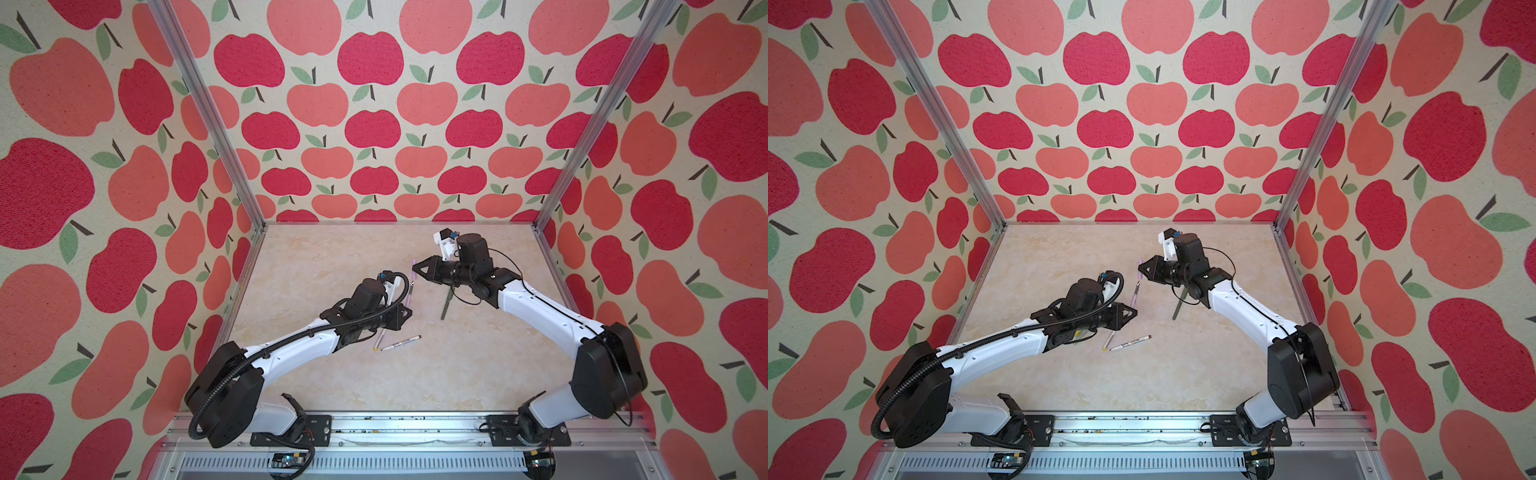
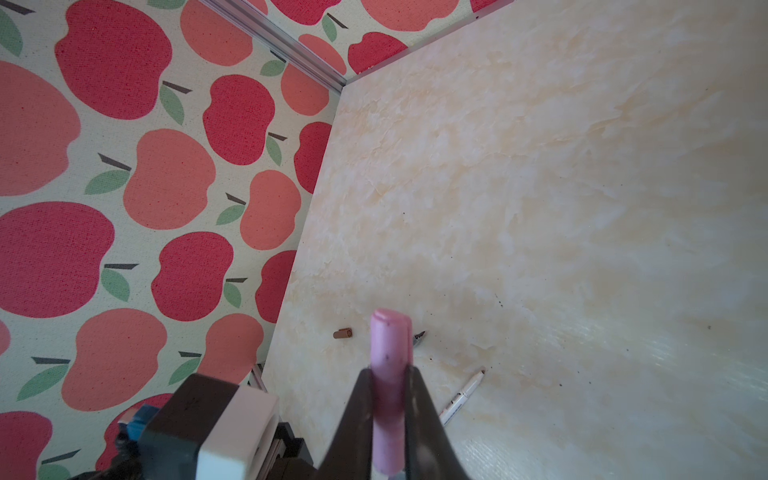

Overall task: Insert the pens into the pen caps
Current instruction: 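Align the pink cap over the nib held upright by the left gripper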

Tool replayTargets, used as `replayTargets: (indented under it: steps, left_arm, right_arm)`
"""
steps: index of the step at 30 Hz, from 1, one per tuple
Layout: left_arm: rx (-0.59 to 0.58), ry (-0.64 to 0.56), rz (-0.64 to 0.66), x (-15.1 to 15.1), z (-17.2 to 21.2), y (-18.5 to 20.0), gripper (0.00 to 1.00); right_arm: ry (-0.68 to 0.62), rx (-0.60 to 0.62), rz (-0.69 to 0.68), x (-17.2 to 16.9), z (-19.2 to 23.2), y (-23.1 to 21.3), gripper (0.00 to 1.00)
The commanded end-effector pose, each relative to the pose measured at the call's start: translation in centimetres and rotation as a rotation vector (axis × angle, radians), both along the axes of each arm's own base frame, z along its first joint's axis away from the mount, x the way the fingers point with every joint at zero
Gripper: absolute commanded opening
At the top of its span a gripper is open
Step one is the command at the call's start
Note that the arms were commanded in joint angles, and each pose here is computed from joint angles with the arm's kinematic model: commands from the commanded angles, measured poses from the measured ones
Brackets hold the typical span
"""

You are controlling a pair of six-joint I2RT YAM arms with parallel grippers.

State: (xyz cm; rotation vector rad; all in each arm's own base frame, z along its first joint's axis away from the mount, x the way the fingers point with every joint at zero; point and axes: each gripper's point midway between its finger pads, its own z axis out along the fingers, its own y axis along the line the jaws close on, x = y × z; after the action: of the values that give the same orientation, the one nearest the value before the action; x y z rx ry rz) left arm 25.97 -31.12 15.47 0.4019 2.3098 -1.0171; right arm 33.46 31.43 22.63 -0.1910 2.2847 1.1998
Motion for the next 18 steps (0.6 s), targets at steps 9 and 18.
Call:
replayTargets:
  steps: [9,18]
  left_arm:
    - [-0.008,-0.015,0.014,0.19,0.58,0.28,0.0]
    - [-0.006,-0.015,0.021,0.33,0.42,0.36,0.0]
  right_arm:
    - [-0.005,-0.032,0.003,0.2,-1.4,0.12,0.16]
    - [-0.006,-0.031,0.01,-0.11,-1.38,0.32,0.16]
